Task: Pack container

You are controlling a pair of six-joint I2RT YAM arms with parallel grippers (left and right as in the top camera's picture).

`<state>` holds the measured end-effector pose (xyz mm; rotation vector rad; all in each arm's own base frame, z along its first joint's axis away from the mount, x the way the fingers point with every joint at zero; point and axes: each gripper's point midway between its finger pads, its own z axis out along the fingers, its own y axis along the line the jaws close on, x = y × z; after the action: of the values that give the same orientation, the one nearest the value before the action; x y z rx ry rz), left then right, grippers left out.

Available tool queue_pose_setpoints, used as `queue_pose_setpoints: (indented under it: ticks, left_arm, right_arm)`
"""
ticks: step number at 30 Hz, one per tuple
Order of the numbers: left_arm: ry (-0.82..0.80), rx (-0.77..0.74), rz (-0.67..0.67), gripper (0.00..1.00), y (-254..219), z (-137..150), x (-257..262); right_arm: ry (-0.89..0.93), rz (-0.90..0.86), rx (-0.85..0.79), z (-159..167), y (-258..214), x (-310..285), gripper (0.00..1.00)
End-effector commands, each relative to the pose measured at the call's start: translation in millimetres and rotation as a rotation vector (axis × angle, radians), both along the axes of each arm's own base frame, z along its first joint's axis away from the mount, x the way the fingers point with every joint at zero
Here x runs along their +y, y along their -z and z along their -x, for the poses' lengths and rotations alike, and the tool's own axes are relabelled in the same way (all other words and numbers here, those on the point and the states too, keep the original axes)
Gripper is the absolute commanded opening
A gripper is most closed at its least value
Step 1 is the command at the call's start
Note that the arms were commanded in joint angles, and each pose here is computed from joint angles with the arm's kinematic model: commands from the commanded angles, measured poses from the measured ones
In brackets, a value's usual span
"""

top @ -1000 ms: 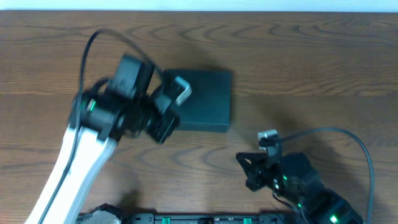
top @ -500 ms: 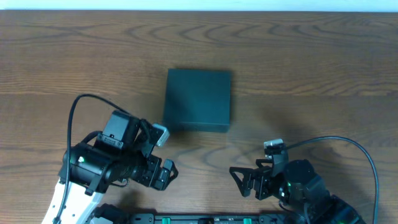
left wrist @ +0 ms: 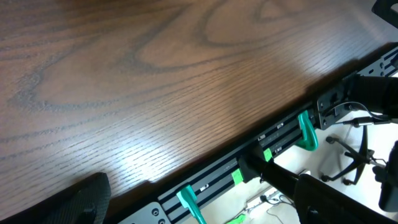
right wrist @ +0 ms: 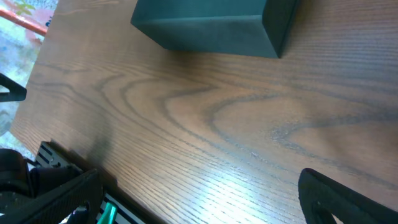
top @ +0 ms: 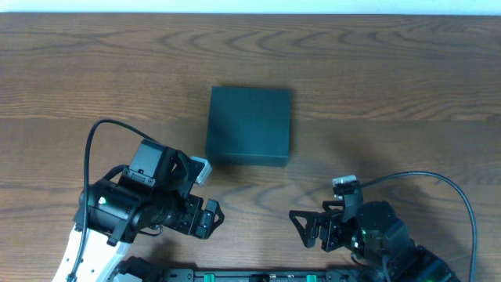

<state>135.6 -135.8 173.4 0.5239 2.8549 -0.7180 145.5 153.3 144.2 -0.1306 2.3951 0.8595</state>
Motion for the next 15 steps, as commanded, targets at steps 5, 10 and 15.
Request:
queue_pose_setpoints:
  ticks: [5,10,15]
  left_arm:
    - [-0.165,-0.142,-0.168,0.96,-1,-17,50]
    - [-0.352,-0.337,-0.148,0.95,-28,-27,81]
    - [-0.417,-0.623,-0.167,0.95,-42,-47,105]
  right_arm:
    - [0.007,-0.014,0.006,1,-2,0,0.99]
    - [0.007,-0.014,0.006,1,-2,0,0.99]
    - [0.007,-0.014,0.006,1,-2,0,0.99]
